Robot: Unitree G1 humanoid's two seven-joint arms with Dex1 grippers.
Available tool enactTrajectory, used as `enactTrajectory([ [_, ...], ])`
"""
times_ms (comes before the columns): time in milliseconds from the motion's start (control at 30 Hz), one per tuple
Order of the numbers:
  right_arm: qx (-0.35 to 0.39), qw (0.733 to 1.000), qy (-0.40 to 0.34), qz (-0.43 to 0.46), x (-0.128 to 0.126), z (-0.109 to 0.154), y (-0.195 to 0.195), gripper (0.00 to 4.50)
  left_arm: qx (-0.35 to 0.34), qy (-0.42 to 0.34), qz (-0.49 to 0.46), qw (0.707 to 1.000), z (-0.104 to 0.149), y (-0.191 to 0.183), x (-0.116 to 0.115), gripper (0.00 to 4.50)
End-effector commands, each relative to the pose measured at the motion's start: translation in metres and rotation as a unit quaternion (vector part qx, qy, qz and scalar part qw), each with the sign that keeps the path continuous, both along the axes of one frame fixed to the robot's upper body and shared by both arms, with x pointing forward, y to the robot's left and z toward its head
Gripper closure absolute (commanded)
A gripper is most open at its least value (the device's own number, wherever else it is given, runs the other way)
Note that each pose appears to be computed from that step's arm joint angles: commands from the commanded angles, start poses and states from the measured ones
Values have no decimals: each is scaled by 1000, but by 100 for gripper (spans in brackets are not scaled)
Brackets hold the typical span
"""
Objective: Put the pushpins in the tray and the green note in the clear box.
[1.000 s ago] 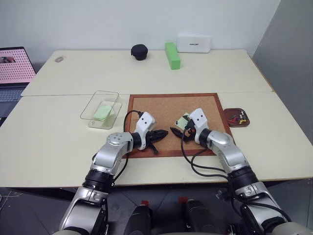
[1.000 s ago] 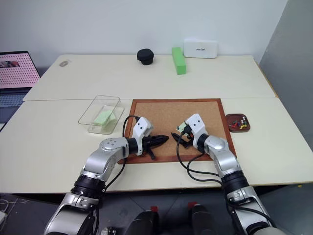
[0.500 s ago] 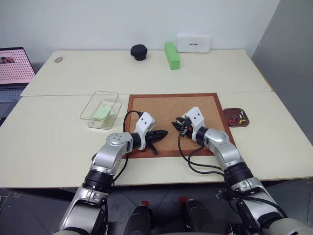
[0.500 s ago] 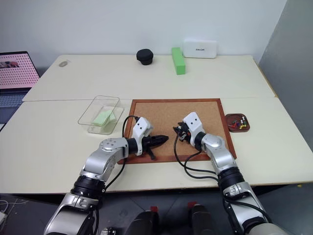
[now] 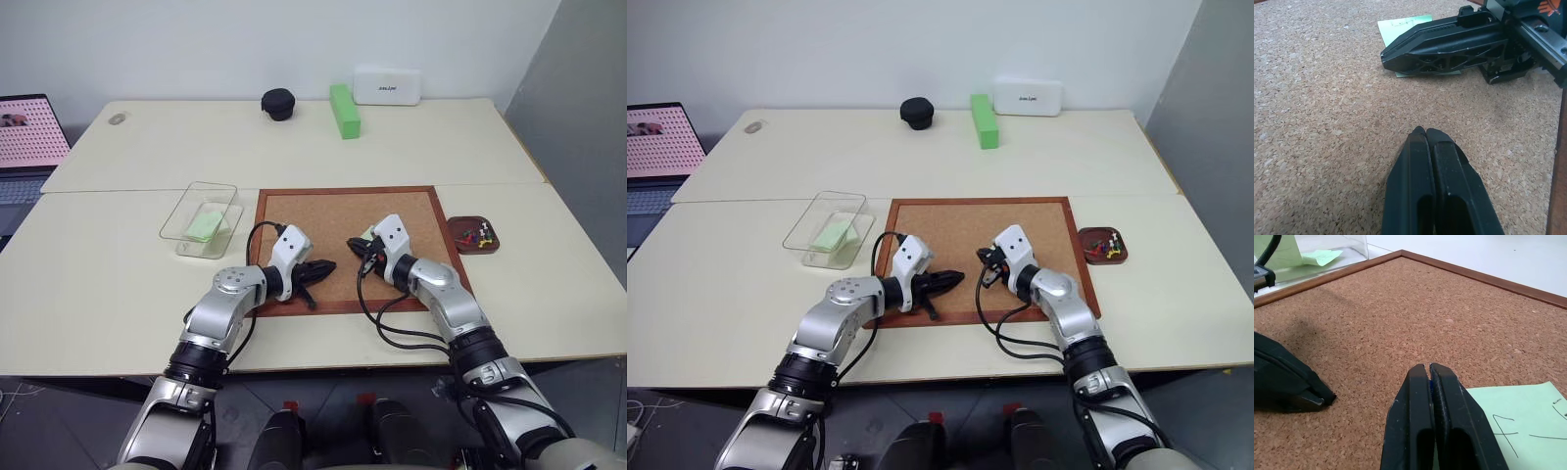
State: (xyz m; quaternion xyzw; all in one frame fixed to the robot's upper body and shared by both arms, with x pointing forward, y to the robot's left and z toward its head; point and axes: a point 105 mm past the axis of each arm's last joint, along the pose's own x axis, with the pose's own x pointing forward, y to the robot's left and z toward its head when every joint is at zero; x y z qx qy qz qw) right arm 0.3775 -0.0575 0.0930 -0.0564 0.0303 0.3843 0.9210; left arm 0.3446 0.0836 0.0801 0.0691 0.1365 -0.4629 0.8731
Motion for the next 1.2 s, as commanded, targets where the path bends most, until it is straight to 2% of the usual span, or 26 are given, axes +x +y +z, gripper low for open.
enactTrajectory([
  [33,57,996,-73,7,-3,58,-1,444,15,34,4,999,-19,3,-7,450],
  [300,39,995,-92,3,-6,73,-9,444,12,35,2,999,-18,0,-5,450],
  [400,31,994,-100,9,-8,77,-10,444,-11,47,15,999,-14,0,-2,450],
  [600,-24,991,-126,49,-22,79,-10,444,-180,126,88,971,32,11,22,450],
  [733,-78,982,-150,87,-32,77,-12,450,-247,171,82,950,58,19,25,395],
  [867,-145,962,-191,130,-42,72,-14,450,-291,214,69,930,77,22,27,308],
  [900,-160,956,-200,143,-45,71,-14,450,-293,221,56,929,81,20,25,297],
  [967,-183,945,-214,166,-49,68,-14,450,-297,236,31,925,86,15,21,243],
  [1000,-188,942,-219,172,-50,67,-14,450,-300,243,24,922,88,13,19,234],
  [1033,-192,939,-224,178,-51,67,-14,450,-300,248,14,921,91,11,18,203],
  [1200,-206,926,-256,184,-50,74,-15,450,-293,252,3,922,93,7,18,116],
])
